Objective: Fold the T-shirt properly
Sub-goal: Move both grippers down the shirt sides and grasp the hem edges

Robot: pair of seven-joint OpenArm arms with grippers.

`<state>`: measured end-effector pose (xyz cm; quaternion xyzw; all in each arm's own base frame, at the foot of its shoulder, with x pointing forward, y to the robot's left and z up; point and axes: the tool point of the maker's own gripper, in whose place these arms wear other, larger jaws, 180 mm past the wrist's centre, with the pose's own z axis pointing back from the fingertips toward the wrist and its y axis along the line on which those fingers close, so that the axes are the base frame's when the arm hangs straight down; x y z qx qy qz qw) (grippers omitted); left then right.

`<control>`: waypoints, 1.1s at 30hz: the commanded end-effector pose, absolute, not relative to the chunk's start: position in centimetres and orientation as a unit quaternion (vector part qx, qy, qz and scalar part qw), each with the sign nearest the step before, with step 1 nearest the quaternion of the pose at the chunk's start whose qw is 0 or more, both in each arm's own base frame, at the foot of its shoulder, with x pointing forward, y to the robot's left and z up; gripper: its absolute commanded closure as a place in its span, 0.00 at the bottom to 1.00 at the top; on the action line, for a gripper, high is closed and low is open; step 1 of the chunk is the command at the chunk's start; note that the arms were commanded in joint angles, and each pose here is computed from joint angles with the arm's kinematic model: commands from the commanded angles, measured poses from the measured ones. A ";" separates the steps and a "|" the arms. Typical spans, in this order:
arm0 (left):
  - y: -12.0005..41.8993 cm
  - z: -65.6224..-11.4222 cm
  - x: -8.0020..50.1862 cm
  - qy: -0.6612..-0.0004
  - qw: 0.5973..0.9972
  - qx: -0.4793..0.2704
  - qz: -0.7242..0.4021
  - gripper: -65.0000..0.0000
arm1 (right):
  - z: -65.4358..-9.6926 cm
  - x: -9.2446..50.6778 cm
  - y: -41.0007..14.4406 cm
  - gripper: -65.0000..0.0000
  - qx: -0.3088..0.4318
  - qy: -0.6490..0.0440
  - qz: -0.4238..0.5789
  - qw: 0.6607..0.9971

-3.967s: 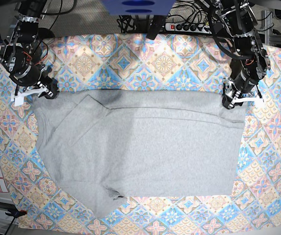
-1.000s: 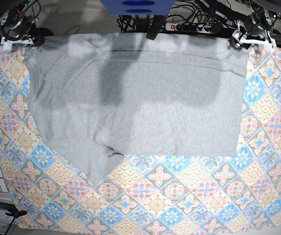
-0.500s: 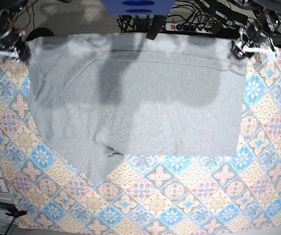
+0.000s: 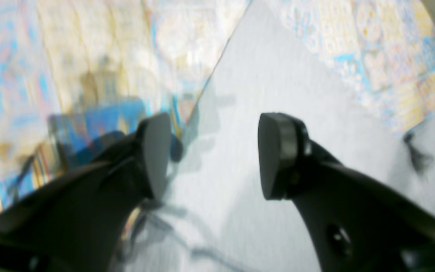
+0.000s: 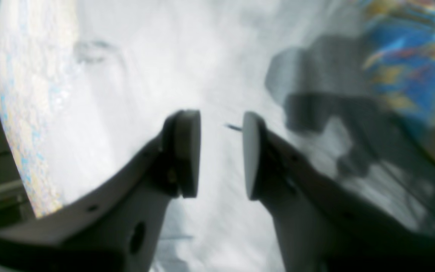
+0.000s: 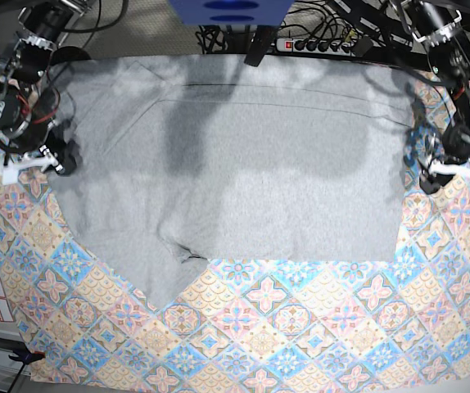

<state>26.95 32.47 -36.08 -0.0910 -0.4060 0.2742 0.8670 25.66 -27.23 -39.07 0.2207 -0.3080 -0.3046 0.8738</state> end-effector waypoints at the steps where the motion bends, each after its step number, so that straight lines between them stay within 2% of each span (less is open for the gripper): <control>1: 33.2 -35.4 28.4 -0.417 0.865 -0.083 0.268 0.42 | -37.4 27.4 -27.7 0.71 0.216 -0.336 -0.284 0.872; 5: 34.7 -37.1 31.5 -0.398 0.867 -0.075 0.290 0.42 | -36.9 29.9 -26.5 0.71 0.195 -0.339 -0.242 0.888; 11: 34.9 -38.4 35.5 -0.371 0.881 -0.063 0.288 0.42 | -36.5 32.4 -25.5 0.71 0.174 -0.354 -0.211 0.894; 17: 33.3 -39.5 39.7 -0.390 0.886 -0.040 0.246 0.42 | -38.4 32.9 -25.5 0.71 0.172 -0.331 -0.222 0.901; 33: 31.2 -45.6 41.6 -0.368 0.893 -0.031 0.256 0.42 | -38.8 33.1 -25.4 0.71 0.176 -0.333 -0.228 0.898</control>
